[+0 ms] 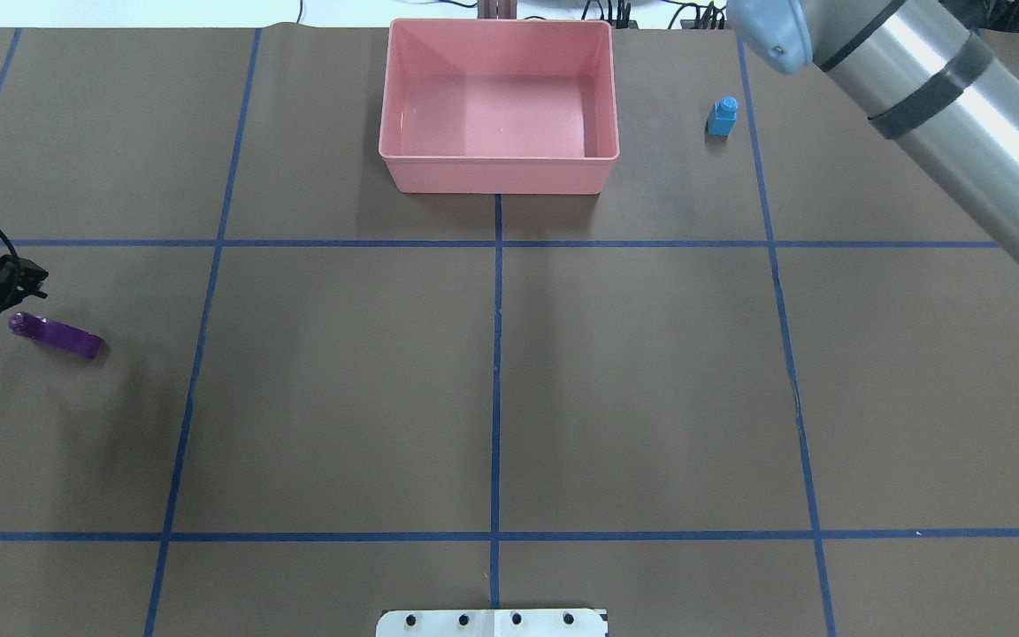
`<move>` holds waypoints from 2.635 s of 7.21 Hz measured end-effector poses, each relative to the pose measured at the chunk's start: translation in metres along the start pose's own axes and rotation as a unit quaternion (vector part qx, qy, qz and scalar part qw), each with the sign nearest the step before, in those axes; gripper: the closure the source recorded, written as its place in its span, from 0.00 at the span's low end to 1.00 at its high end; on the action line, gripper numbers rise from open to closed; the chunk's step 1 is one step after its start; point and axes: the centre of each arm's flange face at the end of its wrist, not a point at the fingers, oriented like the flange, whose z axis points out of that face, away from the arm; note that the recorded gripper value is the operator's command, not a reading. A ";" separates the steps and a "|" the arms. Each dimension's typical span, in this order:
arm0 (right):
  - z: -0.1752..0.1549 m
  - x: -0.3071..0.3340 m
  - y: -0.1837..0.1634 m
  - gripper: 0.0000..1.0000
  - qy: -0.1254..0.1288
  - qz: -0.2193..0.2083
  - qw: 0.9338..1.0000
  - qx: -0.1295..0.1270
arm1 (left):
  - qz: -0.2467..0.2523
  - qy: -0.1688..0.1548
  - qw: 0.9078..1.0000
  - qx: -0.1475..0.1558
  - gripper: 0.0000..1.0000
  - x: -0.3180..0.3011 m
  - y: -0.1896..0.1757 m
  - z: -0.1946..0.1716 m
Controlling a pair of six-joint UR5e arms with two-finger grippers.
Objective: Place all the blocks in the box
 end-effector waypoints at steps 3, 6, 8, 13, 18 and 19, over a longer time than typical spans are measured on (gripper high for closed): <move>0.030 -0.025 -0.017 1.00 0.000 -0.017 1.000 0.024 | -0.006 -0.009 1.000 0.008 0.19 -0.001 0.010 0.018; 0.048 -0.034 -0.021 1.00 0.005 -0.025 0.999 0.039 | -0.010 -0.005 1.000 0.014 1.00 0.001 0.020 0.025; 0.061 -0.045 -0.017 1.00 0.015 -0.029 0.998 0.045 | -0.005 0.011 1.000 0.004 1.00 0.007 0.025 0.009; 0.128 -0.074 0.009 1.00 0.033 -0.055 0.996 0.064 | 0.046 0.033 0.998 -0.027 1.00 0.037 0.042 -0.055; 0.231 -0.055 0.061 0.37 0.061 -0.064 0.996 0.023 | 0.057 0.056 0.997 -0.018 1.00 0.154 0.021 -0.136; 0.242 -0.052 0.069 0.02 0.065 -0.062 0.996 0.010 | 0.051 0.066 0.996 -0.033 1.00 0.175 0.014 -0.150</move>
